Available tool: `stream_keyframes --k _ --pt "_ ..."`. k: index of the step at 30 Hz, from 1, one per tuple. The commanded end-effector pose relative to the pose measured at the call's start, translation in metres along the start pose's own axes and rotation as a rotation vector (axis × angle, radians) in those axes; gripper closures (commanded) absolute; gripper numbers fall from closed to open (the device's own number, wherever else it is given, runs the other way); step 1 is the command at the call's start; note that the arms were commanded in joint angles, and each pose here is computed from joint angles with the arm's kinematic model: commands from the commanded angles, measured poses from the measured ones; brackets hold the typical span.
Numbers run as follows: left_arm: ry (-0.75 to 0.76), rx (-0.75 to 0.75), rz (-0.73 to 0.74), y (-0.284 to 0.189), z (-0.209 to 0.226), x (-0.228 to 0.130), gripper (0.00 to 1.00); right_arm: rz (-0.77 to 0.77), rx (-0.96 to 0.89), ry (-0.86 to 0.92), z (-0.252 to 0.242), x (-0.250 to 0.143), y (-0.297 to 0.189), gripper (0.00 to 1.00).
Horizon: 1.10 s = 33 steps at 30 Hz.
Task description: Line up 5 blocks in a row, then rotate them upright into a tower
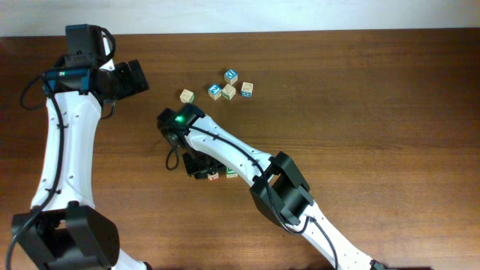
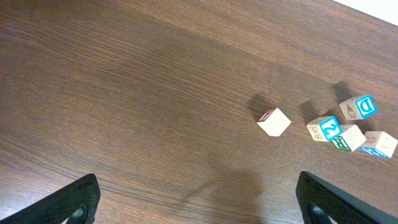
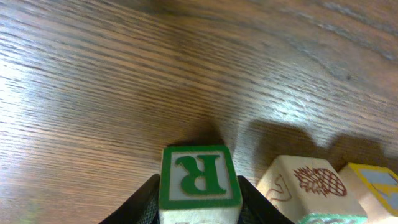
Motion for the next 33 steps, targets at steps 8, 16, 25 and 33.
stream_keyframes --k 8,16,25,33 --pt "-0.011 0.006 -0.013 -0.003 0.001 0.004 0.01 -0.055 0.030 0.055 -0.025 0.011 -0.045 0.55" --pt "-0.011 0.006 -0.014 -0.003 0.001 0.004 0.01 -0.543 0.378 0.062 -0.100 0.003 -0.243 0.55" --pt "-0.011 -0.021 -0.008 -0.003 -0.002 0.003 0.01 -0.857 0.384 0.279 -0.272 -0.139 -0.355 0.56" --pt "-0.044 -0.138 0.124 -0.005 -0.029 -0.021 0.13 -0.340 0.514 0.447 -0.250 -0.098 -0.180 0.79"
Point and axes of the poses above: each gripper's point midway between its finger pads, its own y axis out along the fingers, its own z axis along the line the jaws close on, x = y × z, the point moved 6 cm from there along -y, back along the fingers, and after that the axes turned 5 degrees about y, right-handed, at the moved point
